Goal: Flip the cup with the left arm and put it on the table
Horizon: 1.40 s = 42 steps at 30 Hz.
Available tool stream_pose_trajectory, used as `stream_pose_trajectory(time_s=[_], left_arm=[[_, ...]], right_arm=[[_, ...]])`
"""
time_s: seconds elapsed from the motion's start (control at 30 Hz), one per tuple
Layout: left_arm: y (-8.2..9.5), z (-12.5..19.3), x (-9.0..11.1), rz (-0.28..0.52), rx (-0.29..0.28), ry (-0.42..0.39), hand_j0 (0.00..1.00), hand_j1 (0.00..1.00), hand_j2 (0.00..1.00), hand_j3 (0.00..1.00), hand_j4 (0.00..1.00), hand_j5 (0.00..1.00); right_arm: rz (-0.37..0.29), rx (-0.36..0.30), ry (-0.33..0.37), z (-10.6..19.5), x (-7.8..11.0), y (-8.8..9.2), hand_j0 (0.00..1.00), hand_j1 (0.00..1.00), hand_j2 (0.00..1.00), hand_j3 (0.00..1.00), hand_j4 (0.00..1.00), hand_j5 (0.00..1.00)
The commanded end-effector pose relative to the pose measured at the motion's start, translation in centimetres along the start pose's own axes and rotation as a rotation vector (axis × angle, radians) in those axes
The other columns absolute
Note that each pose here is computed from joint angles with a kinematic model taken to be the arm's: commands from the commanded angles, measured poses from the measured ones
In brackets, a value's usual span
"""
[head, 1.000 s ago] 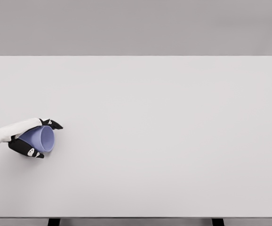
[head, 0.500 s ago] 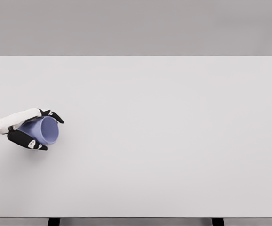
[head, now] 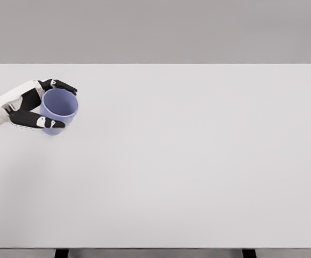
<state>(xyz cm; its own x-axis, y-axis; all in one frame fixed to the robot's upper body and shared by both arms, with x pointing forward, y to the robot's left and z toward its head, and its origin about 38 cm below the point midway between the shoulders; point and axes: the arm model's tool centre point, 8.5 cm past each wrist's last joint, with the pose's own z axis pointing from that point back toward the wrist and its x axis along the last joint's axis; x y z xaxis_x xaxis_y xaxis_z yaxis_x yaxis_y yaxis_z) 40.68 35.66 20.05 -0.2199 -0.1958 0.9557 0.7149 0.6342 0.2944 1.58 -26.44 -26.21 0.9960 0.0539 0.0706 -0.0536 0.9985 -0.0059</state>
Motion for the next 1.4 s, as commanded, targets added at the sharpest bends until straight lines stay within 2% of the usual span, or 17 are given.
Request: stream_pose_trajectory(time_s=[0.0, 0.1, 0.2, 0.27, 0.4, 0.5, 0.57, 0.67, 0.7, 0.77, 0.87, 0.97, 1.17, 1.37], left_arm=[[-0.2, -1.2, -2.9, 0.173, 0.073, -0.037, 0.66, 0.66, 0.66, 0.66, 0.66, 0.66], [-1.2, -3.5, -3.8, 0.246, 0.078, -0.069, 0.66, 0.66, 0.66, 0.66, 0.66, 0.66], [-2.2, -4.6, -4.5, 0.265, 0.074, -0.081, 0.66, 0.66, 0.66, 0.66, 0.66, 0.66], [-3.4, -6.0, -5.5, 0.265, 0.063, -0.07, 0.66, 0.66, 0.66, 0.66, 0.66, 0.66], [-4.8, -7.3, -5.9, 0.229, 0.044, -0.087, 0.67, 0.67, 0.67, 0.67, 0.67, 0.67], [-5.2, -7.1, -5.0, 0.141, 0.052, -0.199, 0.68, 0.68, 0.68, 0.68, 0.68, 0.68], [-5.4, -7.1, -4.8, 0.118, 0.054, -0.234, 0.68, 0.68, 0.68, 0.68, 0.68, 0.68], [-6.1, -7.1, -5.7, 0.137, 0.059, -0.227, 0.68, 0.68, 0.68, 0.68, 0.68, 0.68], [-6.5, -7.2, -6.3, 0.116, 0.052, -0.212, 0.69, 0.69, 0.69, 0.69, 0.69, 0.69], [-7.0, -7.1, -7.5, 0.126, 0.062, -0.19, 0.69, 0.69, 0.69, 0.69, 0.69, 0.69], [-7.4, -7.2, -7.9, 0.11, 0.055, -0.182, 0.7, 0.7, 0.7, 0.7, 0.7, 0.7], [-8.3, -6.3, -7.9, 0.043, 0.06, -0.254, 0.71, 0.71, 0.71, 0.71, 0.71, 0.71], [-8.7, -6.3, -8.2, 0.026, 0.043, -0.236, 0.76, 0.76, 0.76, 0.76, 0.76, 0.76], [-9.1, -5.7, -10.0, 0.054, 0.064, -0.188, 0.84, 0.84, 0.84, 0.84, 0.84, 0.84]], right_arm=[[0.0, 0.0, 0.0, 0.0, 0.0, 0.0, 1.0, 1.0, 1.0, 1.0, 1.0, 1.0], [0.0, 0.0, 0.0, 0.0, 0.0, 0.0, 1.0, 1.0, 1.0, 1.0, 1.0, 1.0], [0.0, 0.0, 0.0, 0.0, 0.0, 0.0, 1.0, 1.0, 1.0, 1.0, 1.0, 1.0], [0.0, 0.0, 0.0, 0.0, 0.0, 0.0, 1.0, 1.0, 1.0, 1.0, 1.0, 1.0], [0.0, 0.0, 0.0, 0.0, 0.0, 0.0, 1.0, 1.0, 1.0, 1.0, 1.0, 1.0], [0.0, 0.0, -0.002, 0.0, 0.0, 0.0, 1.0, 1.0, 1.0, 1.0, 1.0, 1.0], [0.0, 0.0, 0.0, 0.0, 0.0, 0.0, 1.0, 1.0, 1.0, 1.0, 1.0, 1.0], [0.0, 0.0, 0.0, 0.0, 0.0, 0.0, 1.0, 1.0, 1.0, 1.0, 1.0, 1.0], [0.0, 0.0, 0.0, 0.0, 0.0, 0.0, 1.0, 1.0, 1.0, 1.0, 1.0, 1.0], [0.0, 0.0, 0.0, 0.0, 0.0, 0.0, 1.0, 1.0, 1.0, 1.0, 1.0, 1.0], [0.0, 0.0, 0.0, 0.0, 0.0, 0.0, 1.0, 1.0, 1.0, 1.0, 1.0, 1.0], [0.0, 0.0, 0.0, 0.0, 0.0, 0.0, 1.0, 1.0, 1.0, 1.0, 1.0, 1.0], [0.0, 0.0, 0.0, 0.0, 0.0, 0.0, 1.0, 1.0, 1.0, 1.0, 1.0, 1.0], [0.0, 0.0, 0.0, 0.0, 0.0, 0.0, 1.0, 1.0, 1.0, 1.0, 1.0, 1.0]])
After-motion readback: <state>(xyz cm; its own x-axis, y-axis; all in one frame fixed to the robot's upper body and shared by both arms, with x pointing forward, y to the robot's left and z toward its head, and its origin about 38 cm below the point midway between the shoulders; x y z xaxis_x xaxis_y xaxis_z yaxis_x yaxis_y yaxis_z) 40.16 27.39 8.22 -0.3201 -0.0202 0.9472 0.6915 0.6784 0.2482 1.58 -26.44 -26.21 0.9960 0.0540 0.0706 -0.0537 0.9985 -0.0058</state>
